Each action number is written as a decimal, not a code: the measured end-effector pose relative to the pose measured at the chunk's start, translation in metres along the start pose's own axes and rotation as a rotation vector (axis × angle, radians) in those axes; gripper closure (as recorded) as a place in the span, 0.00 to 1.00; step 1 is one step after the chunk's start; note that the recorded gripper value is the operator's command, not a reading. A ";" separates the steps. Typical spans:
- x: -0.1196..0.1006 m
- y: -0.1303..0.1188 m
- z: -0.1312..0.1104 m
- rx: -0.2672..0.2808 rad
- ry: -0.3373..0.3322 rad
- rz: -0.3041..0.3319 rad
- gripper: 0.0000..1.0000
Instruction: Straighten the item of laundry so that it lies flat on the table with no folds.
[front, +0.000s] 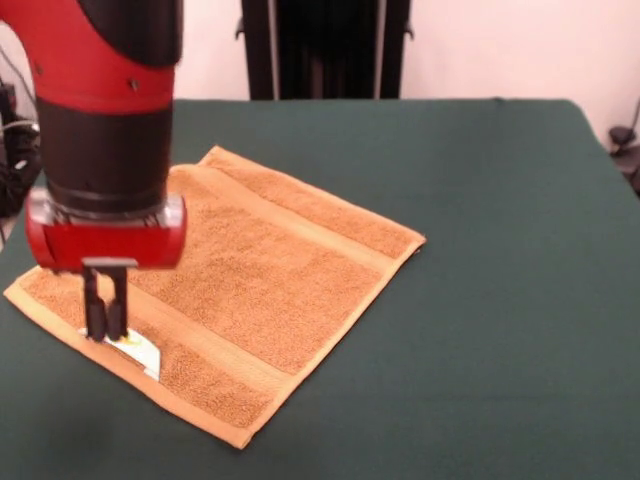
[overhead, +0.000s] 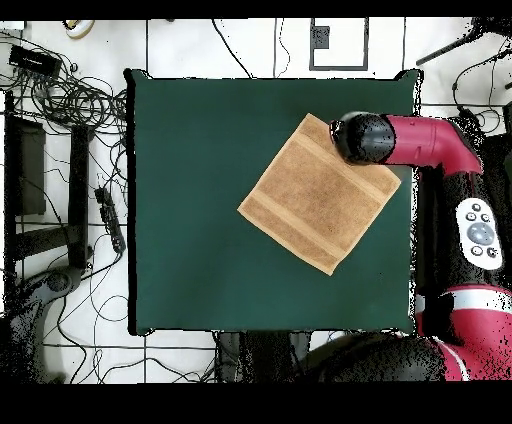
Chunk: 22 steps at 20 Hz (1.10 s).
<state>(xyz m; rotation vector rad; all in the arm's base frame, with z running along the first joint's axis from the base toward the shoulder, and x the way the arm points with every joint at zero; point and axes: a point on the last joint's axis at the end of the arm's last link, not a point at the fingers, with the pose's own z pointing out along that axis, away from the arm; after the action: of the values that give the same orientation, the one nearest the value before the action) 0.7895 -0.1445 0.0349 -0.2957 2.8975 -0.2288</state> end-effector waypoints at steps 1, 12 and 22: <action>0.003 0.007 0.015 -0.009 -0.005 0.000 1.00; 0.000 0.033 0.085 -0.011 -0.134 0.014 1.00; -0.003 0.046 0.064 -0.027 -0.133 -0.006 1.00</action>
<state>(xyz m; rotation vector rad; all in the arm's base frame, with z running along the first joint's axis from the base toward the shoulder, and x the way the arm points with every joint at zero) 0.7988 -0.1077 -0.0338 -0.3116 2.7709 -0.1643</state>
